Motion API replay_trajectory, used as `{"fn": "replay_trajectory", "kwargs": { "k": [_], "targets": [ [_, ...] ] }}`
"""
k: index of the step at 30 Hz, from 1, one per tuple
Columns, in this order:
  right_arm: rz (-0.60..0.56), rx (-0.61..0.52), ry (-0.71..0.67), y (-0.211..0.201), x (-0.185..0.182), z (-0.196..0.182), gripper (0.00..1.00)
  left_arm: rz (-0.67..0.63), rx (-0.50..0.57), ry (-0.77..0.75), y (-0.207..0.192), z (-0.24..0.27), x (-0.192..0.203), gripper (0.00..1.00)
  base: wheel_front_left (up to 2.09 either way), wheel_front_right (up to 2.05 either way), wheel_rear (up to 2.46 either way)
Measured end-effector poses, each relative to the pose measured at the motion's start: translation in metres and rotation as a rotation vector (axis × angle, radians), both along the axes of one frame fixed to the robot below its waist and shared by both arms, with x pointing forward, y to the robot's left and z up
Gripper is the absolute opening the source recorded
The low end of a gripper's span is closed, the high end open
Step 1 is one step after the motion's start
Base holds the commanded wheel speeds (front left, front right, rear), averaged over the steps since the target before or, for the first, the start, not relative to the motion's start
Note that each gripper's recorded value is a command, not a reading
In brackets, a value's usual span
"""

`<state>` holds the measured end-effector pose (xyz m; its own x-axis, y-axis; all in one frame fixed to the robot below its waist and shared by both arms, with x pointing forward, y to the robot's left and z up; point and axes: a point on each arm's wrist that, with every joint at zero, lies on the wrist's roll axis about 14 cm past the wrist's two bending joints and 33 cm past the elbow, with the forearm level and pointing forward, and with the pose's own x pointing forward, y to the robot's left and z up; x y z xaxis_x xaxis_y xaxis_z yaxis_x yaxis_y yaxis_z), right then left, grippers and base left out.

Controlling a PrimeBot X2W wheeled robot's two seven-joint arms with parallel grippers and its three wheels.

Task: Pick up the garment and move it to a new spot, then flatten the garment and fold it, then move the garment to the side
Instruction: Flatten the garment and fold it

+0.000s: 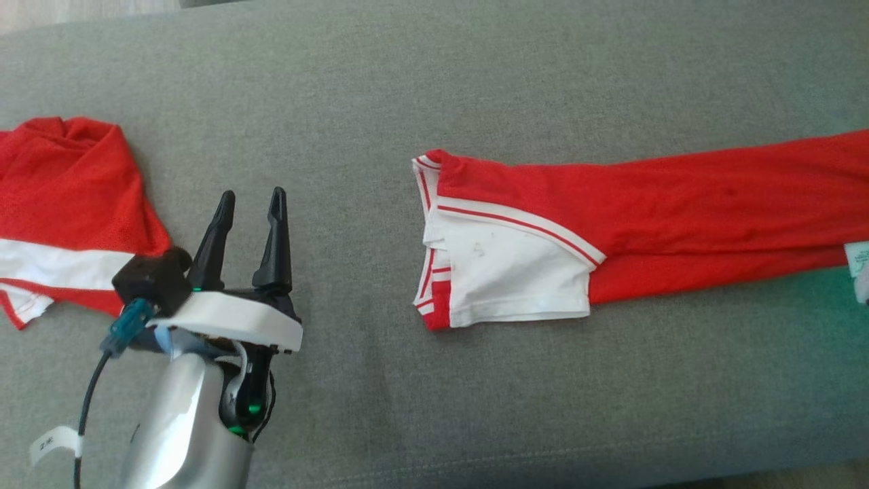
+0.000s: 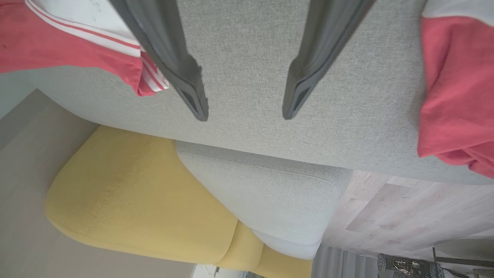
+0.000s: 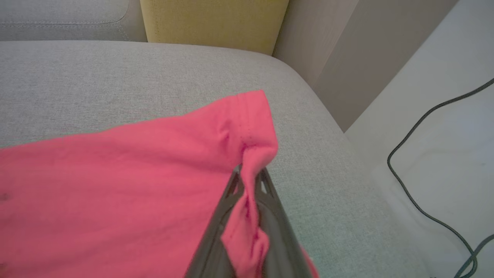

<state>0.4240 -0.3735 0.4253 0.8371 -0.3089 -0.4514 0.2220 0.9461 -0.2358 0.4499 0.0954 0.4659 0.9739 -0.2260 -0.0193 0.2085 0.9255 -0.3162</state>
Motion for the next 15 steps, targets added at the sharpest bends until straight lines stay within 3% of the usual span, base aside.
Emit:
{"fn": "replay_trajectory", "kwargs": {
  "k": [8, 15],
  "targets": [
    [0.008, 0.044, -0.016, 0.018, -0.002, -0.002, 0.0, 0.017, -0.004, -0.02, 0.004, 0.01, -0.003, 1.0, 0.0, 0.0, 0.0],
    [0.085, 0.125, -0.132, 0.059, 0.015, 0.033, 0.0, 0.001, -0.007, -0.04, -0.002, 0.02, -0.014, 1.0, 0.0, 0.0, 0.0]
  ]
}}
